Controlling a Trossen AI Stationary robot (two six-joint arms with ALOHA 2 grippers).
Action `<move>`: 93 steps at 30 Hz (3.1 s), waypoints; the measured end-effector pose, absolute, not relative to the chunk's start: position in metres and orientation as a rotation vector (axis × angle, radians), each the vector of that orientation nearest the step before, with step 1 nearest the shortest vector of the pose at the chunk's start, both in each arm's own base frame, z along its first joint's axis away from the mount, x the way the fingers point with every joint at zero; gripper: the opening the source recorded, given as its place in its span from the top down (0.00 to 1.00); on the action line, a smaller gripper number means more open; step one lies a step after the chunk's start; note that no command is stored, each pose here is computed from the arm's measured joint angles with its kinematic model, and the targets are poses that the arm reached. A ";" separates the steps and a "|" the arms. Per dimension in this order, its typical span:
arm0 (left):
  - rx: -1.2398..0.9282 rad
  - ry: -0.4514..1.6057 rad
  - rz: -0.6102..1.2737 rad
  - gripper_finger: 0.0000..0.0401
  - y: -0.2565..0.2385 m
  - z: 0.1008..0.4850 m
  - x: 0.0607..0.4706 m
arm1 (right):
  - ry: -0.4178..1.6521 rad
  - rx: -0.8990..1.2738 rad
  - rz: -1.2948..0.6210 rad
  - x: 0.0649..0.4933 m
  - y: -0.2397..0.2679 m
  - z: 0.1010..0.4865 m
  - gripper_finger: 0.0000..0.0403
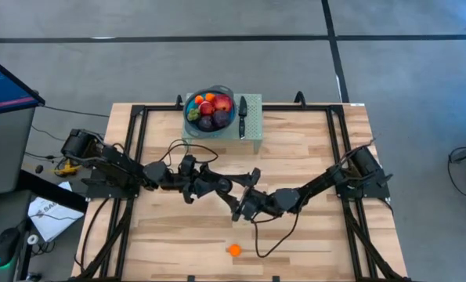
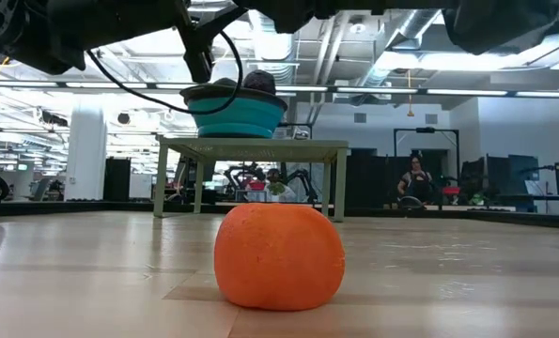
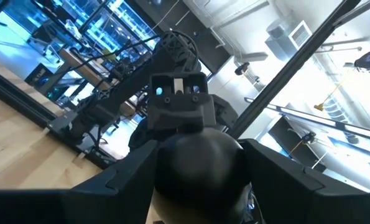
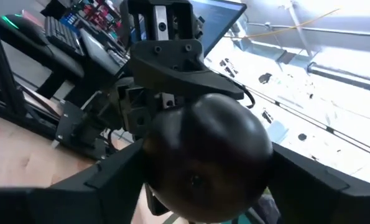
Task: Pick & Place Fruit
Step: Put the purple plum into the blue strainer bowl
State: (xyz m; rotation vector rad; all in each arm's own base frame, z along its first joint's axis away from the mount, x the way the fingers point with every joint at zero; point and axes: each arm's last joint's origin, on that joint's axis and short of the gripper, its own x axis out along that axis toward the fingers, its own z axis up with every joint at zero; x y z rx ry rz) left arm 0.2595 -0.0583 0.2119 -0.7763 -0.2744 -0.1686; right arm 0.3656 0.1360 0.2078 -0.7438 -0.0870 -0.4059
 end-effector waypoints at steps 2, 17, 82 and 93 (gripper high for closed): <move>-0.776 -0.274 -0.169 0.43 -0.058 0.212 0.260 | -0.085 -0.746 -0.406 0.366 0.136 0.208 0.30; -0.432 -0.244 -0.163 0.27 -0.059 0.208 0.261 | 0.233 -0.646 -0.207 0.348 0.143 0.210 0.40; -0.176 0.519 0.038 0.28 -0.162 0.194 0.254 | 1.060 -0.089 -0.013 0.362 0.127 0.183 0.20; -0.159 0.508 0.083 0.25 -0.165 0.165 0.273 | 0.638 0.268 -0.190 0.282 0.129 0.170 0.22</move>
